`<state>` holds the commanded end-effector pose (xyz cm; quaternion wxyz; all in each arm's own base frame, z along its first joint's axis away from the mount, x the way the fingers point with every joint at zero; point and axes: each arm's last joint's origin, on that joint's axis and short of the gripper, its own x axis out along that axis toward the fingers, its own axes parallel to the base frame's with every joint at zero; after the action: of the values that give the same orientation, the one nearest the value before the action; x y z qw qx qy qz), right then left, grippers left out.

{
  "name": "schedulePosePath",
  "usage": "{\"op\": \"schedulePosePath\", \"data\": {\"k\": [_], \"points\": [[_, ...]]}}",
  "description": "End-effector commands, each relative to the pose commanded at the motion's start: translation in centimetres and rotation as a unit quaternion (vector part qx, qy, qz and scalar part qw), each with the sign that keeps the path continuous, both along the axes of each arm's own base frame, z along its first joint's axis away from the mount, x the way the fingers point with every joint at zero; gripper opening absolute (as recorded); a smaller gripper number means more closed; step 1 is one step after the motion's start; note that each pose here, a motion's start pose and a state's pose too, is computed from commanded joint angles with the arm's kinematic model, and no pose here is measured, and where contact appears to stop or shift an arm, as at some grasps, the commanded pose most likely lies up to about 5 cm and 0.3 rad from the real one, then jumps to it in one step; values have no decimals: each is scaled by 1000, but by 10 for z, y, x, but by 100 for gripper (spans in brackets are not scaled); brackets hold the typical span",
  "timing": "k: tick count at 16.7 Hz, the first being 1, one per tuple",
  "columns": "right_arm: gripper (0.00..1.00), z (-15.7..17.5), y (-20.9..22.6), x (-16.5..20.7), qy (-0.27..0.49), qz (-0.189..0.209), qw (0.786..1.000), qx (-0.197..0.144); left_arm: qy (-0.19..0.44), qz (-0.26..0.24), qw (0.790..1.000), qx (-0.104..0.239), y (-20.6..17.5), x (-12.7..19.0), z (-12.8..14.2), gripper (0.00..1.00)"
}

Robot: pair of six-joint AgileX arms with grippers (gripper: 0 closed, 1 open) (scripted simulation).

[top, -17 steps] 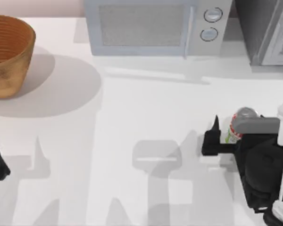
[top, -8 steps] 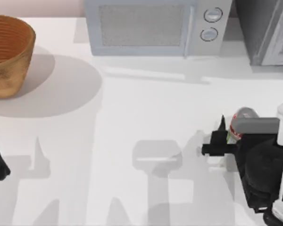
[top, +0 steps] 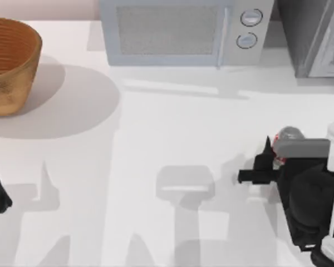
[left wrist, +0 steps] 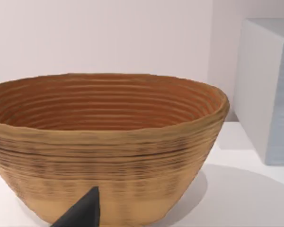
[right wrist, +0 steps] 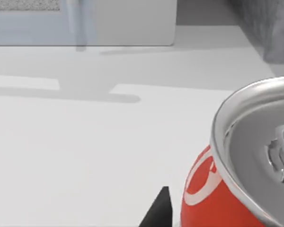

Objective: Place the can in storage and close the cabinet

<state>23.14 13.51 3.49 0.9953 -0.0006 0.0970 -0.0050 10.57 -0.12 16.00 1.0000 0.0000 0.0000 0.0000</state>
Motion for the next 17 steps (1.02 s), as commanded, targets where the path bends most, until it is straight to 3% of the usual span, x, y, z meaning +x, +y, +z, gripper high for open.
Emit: {"op": "schedulePosePath", "data": {"k": [10, 17], "points": [[0, 3, 1, 1, -2, 0, 1000, 2, 0, 0, 1000, 0, 0, 0, 0, 100], [0, 56, 9, 14, -5, 0, 1000, 3, 0, 0, 1000, 0, 0, 0, 0, 100]]}}
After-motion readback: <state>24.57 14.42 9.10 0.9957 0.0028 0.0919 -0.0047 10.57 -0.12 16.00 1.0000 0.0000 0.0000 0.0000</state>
